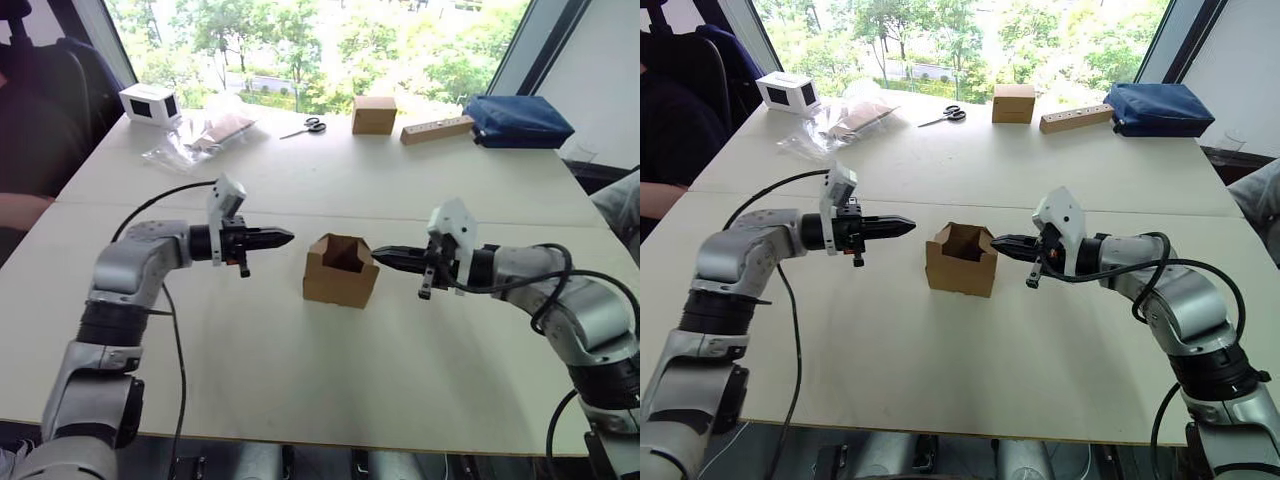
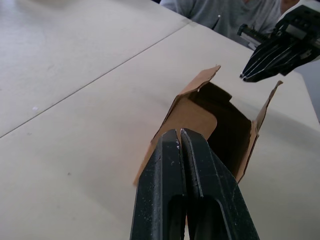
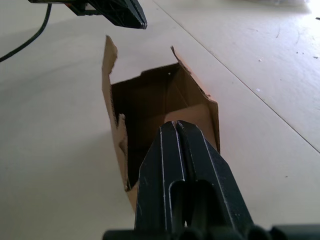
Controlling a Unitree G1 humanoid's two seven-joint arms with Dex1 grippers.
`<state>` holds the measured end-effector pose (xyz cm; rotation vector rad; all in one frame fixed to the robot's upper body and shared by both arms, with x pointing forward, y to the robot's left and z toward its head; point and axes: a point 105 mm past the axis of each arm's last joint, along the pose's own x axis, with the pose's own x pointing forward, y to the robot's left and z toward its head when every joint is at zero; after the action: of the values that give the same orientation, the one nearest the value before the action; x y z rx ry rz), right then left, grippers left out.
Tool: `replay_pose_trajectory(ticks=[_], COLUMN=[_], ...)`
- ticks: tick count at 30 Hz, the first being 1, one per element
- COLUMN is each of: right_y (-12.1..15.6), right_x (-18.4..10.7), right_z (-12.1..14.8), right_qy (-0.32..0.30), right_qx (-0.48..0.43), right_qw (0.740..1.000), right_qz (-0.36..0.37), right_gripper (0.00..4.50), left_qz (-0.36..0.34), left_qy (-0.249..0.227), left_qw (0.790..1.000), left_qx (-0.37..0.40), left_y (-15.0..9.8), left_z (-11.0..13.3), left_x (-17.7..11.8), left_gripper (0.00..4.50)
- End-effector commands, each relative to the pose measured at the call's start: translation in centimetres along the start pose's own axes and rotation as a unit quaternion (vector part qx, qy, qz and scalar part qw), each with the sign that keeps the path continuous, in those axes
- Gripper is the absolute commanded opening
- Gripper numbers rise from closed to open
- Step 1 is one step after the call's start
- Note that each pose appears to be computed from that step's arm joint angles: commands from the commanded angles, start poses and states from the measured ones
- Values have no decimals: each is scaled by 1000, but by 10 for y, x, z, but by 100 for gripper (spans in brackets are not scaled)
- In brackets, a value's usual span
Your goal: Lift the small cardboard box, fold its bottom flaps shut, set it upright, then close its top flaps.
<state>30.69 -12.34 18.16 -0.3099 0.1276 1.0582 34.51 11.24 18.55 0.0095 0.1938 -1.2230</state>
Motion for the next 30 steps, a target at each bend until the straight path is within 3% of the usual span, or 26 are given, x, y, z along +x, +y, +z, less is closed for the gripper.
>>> replay_pose_trajectory(ticks=[1, 20, 30], right_y=[1, -9, -10], right_x=[3, 31, 36], right_z=[8, -8, -10], right_qy=[-5, 31, 36], right_qx=[-36, -78, -83], right_qw=[999, 996, 996], right_qz=[7, 4, 8], right_gripper=[0, 0, 0], left_qz=[-33, -60, -61], left_qy=[4, 92, 110], left_qw=[999, 992, 990], left_qx=[42, 67, 66], left_y=[-12, -3, -2], left_z=[16, -18, -26], left_x=[10, 36, 41], left_gripper=[8, 8, 8])
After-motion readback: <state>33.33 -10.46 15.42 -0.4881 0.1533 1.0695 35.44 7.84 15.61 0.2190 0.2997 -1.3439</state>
